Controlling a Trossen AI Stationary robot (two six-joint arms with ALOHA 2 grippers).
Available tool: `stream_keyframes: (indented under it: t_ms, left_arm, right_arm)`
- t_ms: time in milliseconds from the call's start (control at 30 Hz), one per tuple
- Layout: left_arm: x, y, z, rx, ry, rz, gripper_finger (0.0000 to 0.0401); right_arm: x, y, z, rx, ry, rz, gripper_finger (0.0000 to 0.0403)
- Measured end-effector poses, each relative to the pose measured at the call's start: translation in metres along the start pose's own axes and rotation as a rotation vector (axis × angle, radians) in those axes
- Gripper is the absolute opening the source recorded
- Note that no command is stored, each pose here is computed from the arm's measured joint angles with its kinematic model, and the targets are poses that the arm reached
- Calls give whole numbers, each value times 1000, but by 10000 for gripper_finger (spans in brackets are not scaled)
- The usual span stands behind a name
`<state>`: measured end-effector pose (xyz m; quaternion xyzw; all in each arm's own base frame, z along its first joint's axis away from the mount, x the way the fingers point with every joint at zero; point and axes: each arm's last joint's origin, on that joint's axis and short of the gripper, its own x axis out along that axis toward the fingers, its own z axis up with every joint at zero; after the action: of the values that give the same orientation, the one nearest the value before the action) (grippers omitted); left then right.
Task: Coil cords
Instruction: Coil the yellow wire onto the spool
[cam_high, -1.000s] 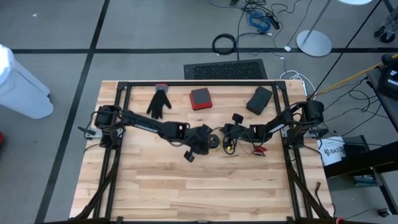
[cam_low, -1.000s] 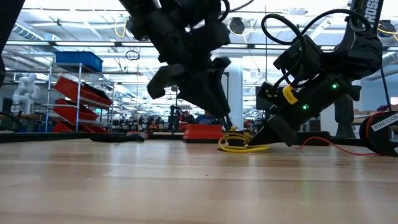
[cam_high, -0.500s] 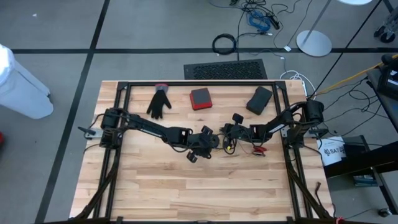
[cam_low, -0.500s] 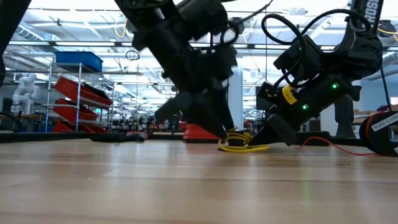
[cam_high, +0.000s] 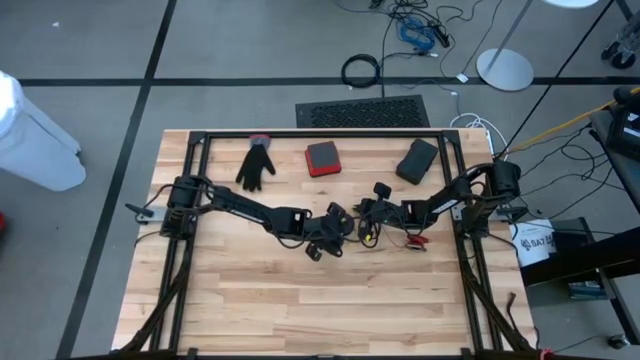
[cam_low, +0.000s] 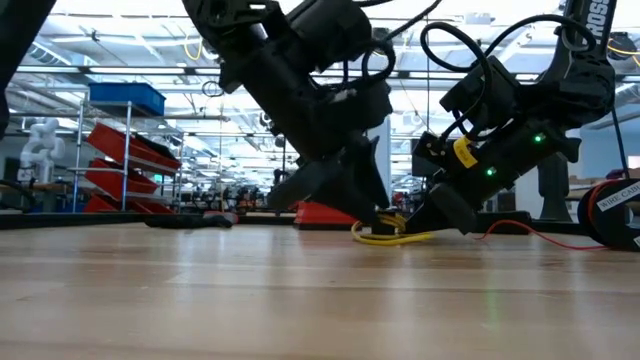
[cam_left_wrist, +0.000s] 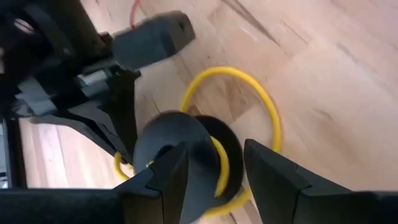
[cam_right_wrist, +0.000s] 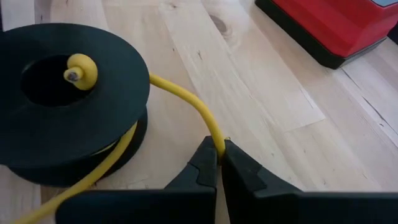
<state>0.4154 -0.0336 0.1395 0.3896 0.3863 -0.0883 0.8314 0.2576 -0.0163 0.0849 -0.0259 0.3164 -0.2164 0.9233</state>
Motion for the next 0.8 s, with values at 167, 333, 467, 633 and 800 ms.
stream_keyframes:
  t_ms: [167, 333, 467, 633, 800]
  left_arm:
    - [8, -1, -3, -6, 17, 34, 164]
    - [13, 1, -4, -33, 21, 73, 163]
    - [13, 3, -5, -50, 12, 72, 146]
    - [14, 6, -8, -63, 17, 67, 107]
    - [14, 7, -10, -73, 24, 65, 58]
  right_arm:
    - [0, 0, 0, 1, -2, 1, 0]
    - [0, 0, 0, 8, -2, 2, 0]
    - [0, 0, 0, 6, 3, 2, 0]
    - [0, 0, -1, 3, 9, 1, 0]
    - [-1, 1, -4, 11, 41, -5, 0]
